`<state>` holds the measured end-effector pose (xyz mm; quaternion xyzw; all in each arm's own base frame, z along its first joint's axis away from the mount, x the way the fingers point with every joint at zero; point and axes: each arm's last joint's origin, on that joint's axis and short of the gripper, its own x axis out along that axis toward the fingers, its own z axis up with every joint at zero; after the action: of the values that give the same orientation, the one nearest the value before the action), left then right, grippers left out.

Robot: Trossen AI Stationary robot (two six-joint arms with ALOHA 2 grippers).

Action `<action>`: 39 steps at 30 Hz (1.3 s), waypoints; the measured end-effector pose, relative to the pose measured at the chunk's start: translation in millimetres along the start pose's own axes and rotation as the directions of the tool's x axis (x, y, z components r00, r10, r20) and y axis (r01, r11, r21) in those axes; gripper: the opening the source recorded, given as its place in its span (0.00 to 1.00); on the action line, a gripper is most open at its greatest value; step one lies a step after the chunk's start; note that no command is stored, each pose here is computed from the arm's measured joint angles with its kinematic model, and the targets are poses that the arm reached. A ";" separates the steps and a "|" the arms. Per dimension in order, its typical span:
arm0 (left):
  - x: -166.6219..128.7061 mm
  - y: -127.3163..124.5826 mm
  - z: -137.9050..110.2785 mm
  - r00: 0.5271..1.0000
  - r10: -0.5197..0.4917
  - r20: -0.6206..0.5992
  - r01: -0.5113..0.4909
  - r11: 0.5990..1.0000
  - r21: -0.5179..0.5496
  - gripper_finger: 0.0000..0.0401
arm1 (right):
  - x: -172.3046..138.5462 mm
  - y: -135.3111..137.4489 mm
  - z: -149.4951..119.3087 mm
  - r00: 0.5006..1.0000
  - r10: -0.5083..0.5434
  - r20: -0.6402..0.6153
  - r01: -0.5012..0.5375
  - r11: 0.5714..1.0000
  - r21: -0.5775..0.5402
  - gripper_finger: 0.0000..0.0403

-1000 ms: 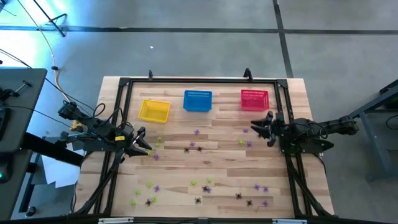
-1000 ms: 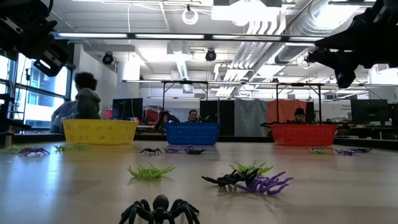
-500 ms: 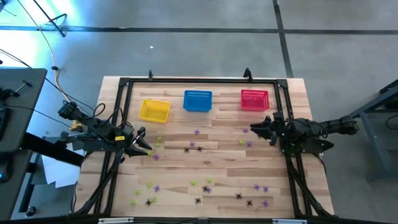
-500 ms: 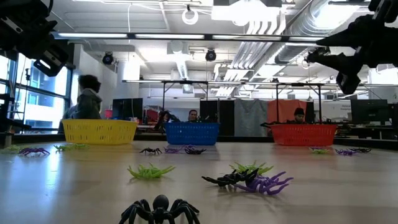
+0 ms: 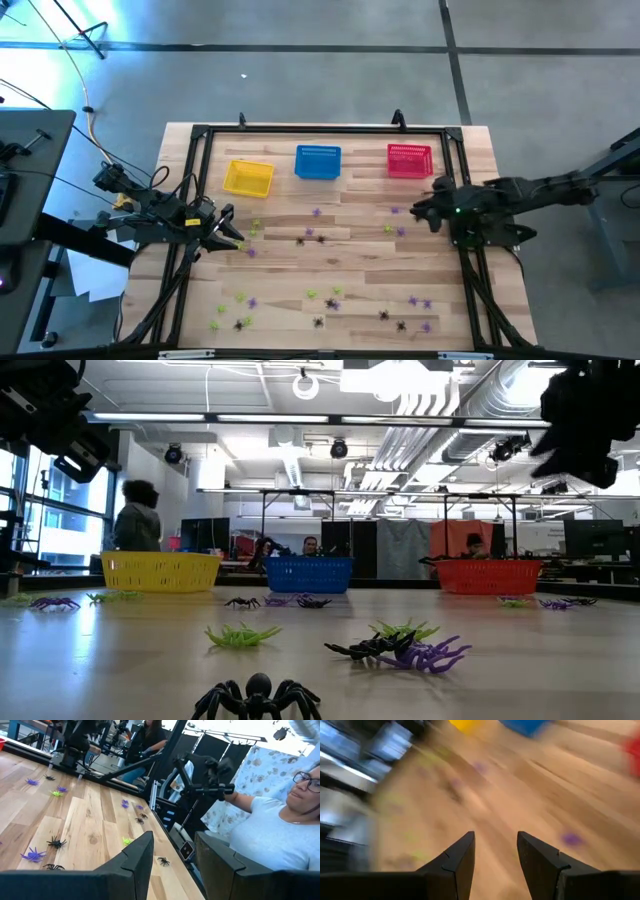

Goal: Sort Halloween decoration
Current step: Put the black spider toy into the red bin

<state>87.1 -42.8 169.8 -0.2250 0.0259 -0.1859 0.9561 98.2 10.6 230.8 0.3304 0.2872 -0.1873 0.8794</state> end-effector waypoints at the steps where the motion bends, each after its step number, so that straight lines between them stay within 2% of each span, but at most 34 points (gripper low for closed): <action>1: 0.0 0.0 0.0 1.000 0.000 0.000 0.000 1.000 0.000 0.33 | 2.3 1.5 0.5 0.997 -0.066 -0.047 0.066 0.998 -0.020 0.36; 3: 0.0 0.0 -0.1 1.000 0.000 -0.001 0.000 1.000 0.000 0.33 | 10.3 4.9 0.3 0.975 -0.183 -0.129 0.175 0.982 -0.072 0.36; 7: 0.0 0.0 0.0 1.000 0.000 0.000 0.000 1.000 0.000 0.33 | 35.0 10.1 -4.9 0.912 -0.339 -0.231 0.308 0.938 -0.160 0.36; 12: 0.0 0.0 0.0 1.000 0.000 0.000 0.000 1.000 0.000 0.33 | 61.7 12.1 -15.0 0.824 -0.449 -0.346 0.395 0.892 -0.218 0.36; 16: 0.0 0.0 0.0 1.000 0.000 0.000 0.000 1.000 0.000 0.33 | 75.1 11.1 -20.5 0.771 -0.518 -0.371 0.453 0.855 -0.252 0.36; 30: 0.0 0.0 0.0 1.000 0.000 0.000 0.000 1.000 0.001 0.33 | 106.9 -9.0 -18.5 0.620 -0.668 -0.412 0.586 0.743 -0.322 0.36; 35: 0.0 0.0 0.0 1.000 0.000 0.000 0.000 1.000 0.000 0.33 | 117.4 -16.8 -15.7 0.589 -0.685 -0.429 0.597 0.726 -0.341 0.36; 39: 0.0 -0.1 0.1 1.000 0.000 0.000 0.000 1.000 0.000 0.33 | 126.8 -22.9 -17.0 0.579 -0.668 -0.468 0.577 0.741 -0.344 0.36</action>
<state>87.1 -42.8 169.9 -0.2251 0.0257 -0.1861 0.9561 176.8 -11.7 129.8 0.1789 0.6440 -0.3554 0.6534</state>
